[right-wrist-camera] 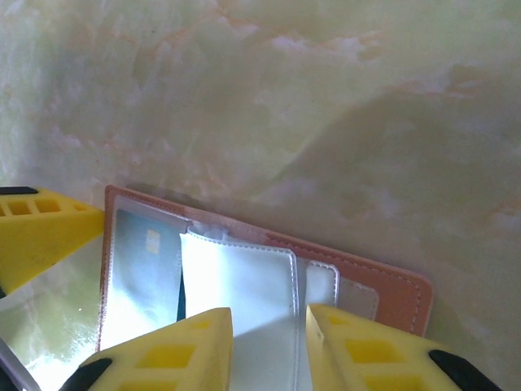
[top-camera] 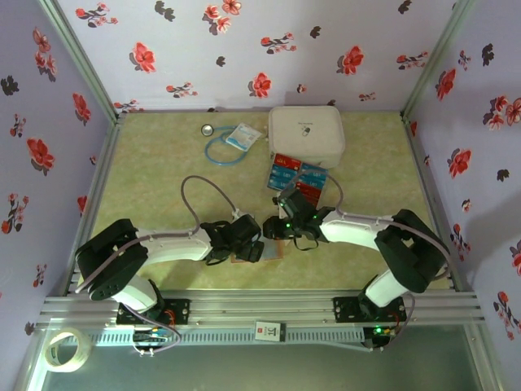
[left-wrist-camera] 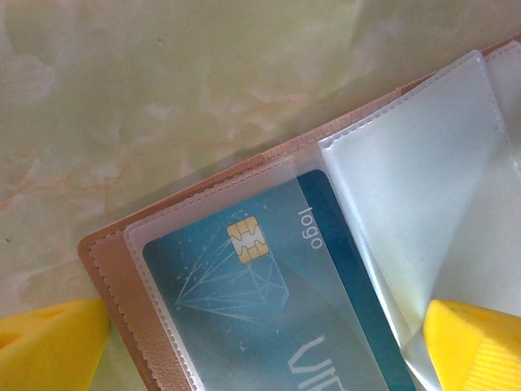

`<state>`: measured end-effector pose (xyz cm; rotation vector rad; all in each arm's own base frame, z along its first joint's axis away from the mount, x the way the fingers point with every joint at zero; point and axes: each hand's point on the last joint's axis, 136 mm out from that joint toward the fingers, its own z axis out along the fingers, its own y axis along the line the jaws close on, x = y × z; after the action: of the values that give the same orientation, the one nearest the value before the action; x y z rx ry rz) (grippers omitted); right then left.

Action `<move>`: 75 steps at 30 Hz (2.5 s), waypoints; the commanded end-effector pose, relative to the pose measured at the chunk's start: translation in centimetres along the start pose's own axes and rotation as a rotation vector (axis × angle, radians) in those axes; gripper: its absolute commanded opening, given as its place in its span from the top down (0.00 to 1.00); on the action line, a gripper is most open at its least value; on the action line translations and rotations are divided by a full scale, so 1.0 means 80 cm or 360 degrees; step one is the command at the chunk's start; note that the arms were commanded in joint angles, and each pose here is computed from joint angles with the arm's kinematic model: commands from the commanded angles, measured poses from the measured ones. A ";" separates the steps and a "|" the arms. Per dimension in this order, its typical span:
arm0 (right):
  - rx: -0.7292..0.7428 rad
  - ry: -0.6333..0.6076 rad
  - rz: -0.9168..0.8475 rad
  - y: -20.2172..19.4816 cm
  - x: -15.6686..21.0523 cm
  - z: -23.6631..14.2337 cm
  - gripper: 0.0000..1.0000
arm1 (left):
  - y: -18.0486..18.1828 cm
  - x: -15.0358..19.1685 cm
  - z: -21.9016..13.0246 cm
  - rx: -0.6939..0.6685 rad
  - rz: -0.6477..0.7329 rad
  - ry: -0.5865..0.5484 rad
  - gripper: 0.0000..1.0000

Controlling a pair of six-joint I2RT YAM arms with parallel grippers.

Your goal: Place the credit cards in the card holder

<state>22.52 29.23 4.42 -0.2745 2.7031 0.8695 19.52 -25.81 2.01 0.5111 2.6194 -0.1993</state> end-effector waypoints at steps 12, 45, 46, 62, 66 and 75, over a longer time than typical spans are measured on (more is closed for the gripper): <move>-0.0037 0.0038 0.0054 -0.002 0.000 0.023 0.68 | 0.018 0.021 0.004 -0.0090 0.0046 0.0060 0.00; -0.0273 0.0020 0.0110 0.025 0.003 0.016 0.79 | 0.024 -0.004 -0.023 -0.0042 -0.0018 -0.0067 0.00; -0.0274 0.0017 0.0111 0.025 0.002 0.015 0.79 | 0.026 -0.004 -0.023 -0.0044 -0.0023 -0.0068 0.00; -0.0344 0.0040 0.0030 0.076 0.009 -0.008 0.56 | 0.080 -0.032 -0.068 -0.0042 -0.0273 -0.0239 0.00; -0.0323 0.0038 -0.0002 0.091 0.012 0.000 0.54 | 0.098 -0.035 -0.079 -0.0017 -0.0365 -0.0278 0.00; -0.0301 0.0079 0.0014 0.105 0.020 0.056 0.56 | 0.117 -0.031 -0.090 -0.0016 -0.0445 -0.0315 0.00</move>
<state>18.93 37.40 5.10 -0.3697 2.6881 1.1466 22.86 -17.16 9.68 0.1132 2.4595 -0.3231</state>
